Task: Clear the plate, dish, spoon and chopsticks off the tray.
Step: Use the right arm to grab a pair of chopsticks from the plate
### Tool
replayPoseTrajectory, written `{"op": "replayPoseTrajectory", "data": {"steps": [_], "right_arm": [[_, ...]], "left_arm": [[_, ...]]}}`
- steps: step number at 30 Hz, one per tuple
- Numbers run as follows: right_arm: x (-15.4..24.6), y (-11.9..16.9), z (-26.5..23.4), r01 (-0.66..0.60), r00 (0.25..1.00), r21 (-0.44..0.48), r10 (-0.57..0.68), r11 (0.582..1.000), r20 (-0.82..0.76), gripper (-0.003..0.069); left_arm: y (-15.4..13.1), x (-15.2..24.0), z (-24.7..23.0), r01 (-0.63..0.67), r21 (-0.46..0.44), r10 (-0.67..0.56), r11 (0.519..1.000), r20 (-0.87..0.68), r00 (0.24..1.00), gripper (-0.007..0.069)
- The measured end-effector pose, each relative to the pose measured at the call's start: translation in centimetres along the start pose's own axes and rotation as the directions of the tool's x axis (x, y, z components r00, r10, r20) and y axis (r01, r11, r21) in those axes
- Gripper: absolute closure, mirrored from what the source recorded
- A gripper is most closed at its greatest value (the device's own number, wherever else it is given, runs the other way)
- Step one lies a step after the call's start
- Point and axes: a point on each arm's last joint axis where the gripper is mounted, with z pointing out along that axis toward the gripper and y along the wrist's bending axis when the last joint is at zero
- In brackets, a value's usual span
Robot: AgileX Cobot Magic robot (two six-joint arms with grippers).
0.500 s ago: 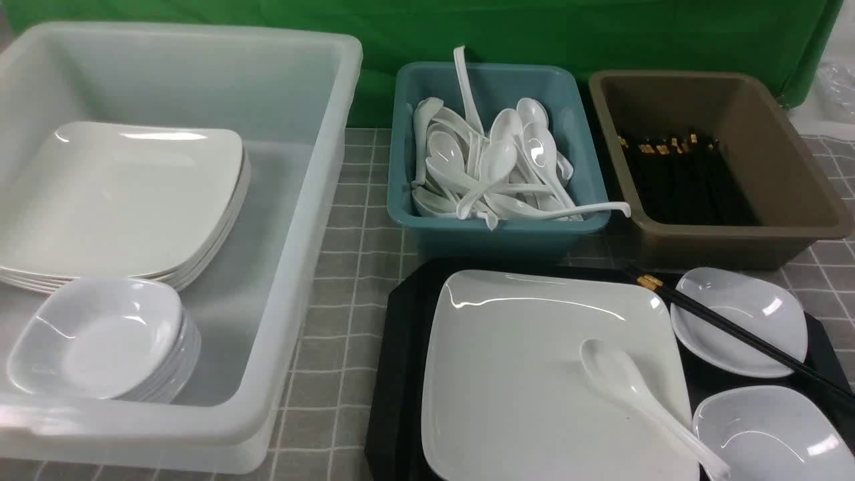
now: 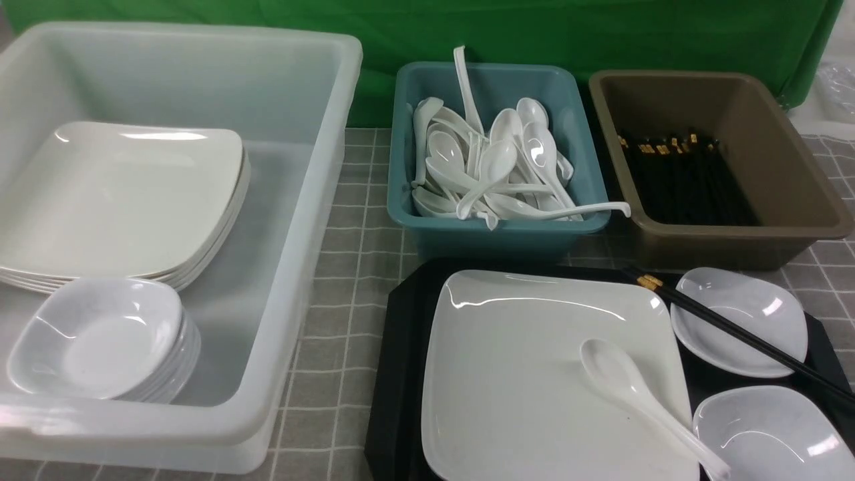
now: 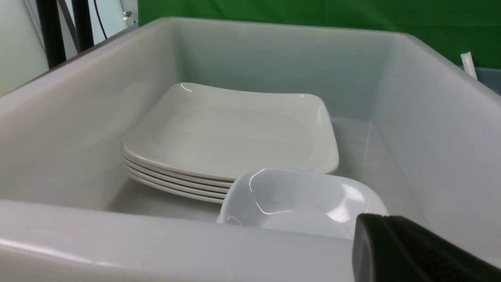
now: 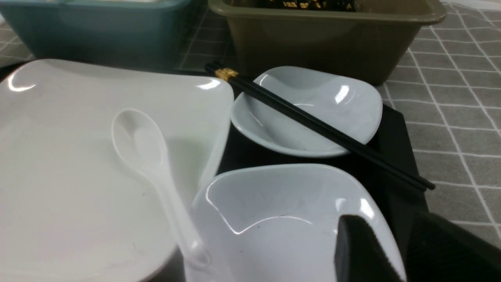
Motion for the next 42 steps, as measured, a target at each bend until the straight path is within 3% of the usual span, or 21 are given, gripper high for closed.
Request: {"op": "replayPoseTrajectory", "data": {"steps": [5,6,7,8,9,10,11,15,16,18,20,23,27,29,42], "right_arm": [[0.0,0.0,0.0,0.000,1.000,0.000,0.000,1.000,0.000,0.0421],[0.0,0.0,0.0,0.000,1.000,0.000,0.000,1.000,0.000,0.0421],[0.0,0.0,0.0,0.000,1.000,0.000,0.000,1.000,0.000,0.0421],[0.0,0.0,0.0,0.000,1.000,0.000,0.000,1.000,0.000,0.0421],[0.0,0.0,0.0,0.000,1.000,0.000,0.000,1.000,0.000,0.0421],[0.0,0.0,0.0,0.000,1.000,0.000,0.000,1.000,0.000,0.0421],[0.0,0.0,0.0,0.000,1.000,0.000,0.000,1.000,0.000,0.0421],[0.0,0.0,0.0,0.000,1.000,0.000,0.000,1.000,0.000,0.0421],[0.0,0.0,0.0,0.000,1.000,0.000,0.000,1.000,0.000,0.0421],[0.0,0.0,0.0,0.000,1.000,0.000,0.000,1.000,0.000,0.0421],[0.0,0.0,0.0,0.000,1.000,0.000,0.000,1.000,0.000,0.0421],[0.0,0.0,0.0,0.000,1.000,0.000,0.000,1.000,0.000,0.0421],[0.0,0.0,0.0,0.000,1.000,0.000,0.000,1.000,0.000,0.0421],[0.0,0.0,0.0,0.000,1.000,0.000,0.000,1.000,0.000,0.0421],[0.0,0.0,0.0,0.000,1.000,0.000,0.000,1.000,0.000,0.0421]], "left_arm": [[0.0,-0.1,0.0,0.000,0.001,0.000,1.000,0.010,1.000,0.0603],[0.0,-0.3,0.0,0.008,0.066,-0.010,0.998,0.024,1.000,0.0603],[-0.1,-0.5,0.0,0.042,0.008,-0.042,0.999,0.054,0.998,0.0603],[-0.1,-0.8,0.0,0.082,0.016,-0.083,0.996,0.088,0.993,0.0603],[-0.1,-1.7,-0.2,0.188,0.044,-0.193,0.981,0.179,0.965,0.0603],[-0.1,-1.8,-0.2,0.202,0.048,-0.208,0.978,0.192,0.959,0.0603],[0.0,-2.6,-0.4,0.289,0.081,-0.300,0.954,0.273,0.914,0.0603],[0.3,-3.9,-0.9,0.356,0.132,-0.379,0.925,0.406,0.832,0.0603],[0.4,-4.4,-1.2,0.391,0.170,-0.424,0.904,0.461,0.780,0.0603],[0.5,-5.0,-1.5,0.451,0.243,-0.510,0.858,0.491,0.706,0.0603],[0.3,-5.2,-1.6,0.456,0.278,-0.533,0.845,0.498,0.684,0.0603],[-0.8,-5.3,-1.8,0.338,0.343,-0.473,0.876,0.485,0.736,0.0603],[-2.1,-4.7,-1.4,0.113,0.330,-0.260,0.937,0.446,0.856,0.0603],[-2.3,-4.5,-1.3,0.056,0.323,-0.203,0.945,0.443,0.873,0.0603],[-2.5,-4.3,-1.3,0.004,0.316,-0.150,0.949,0.442,0.884,0.0603]]}}
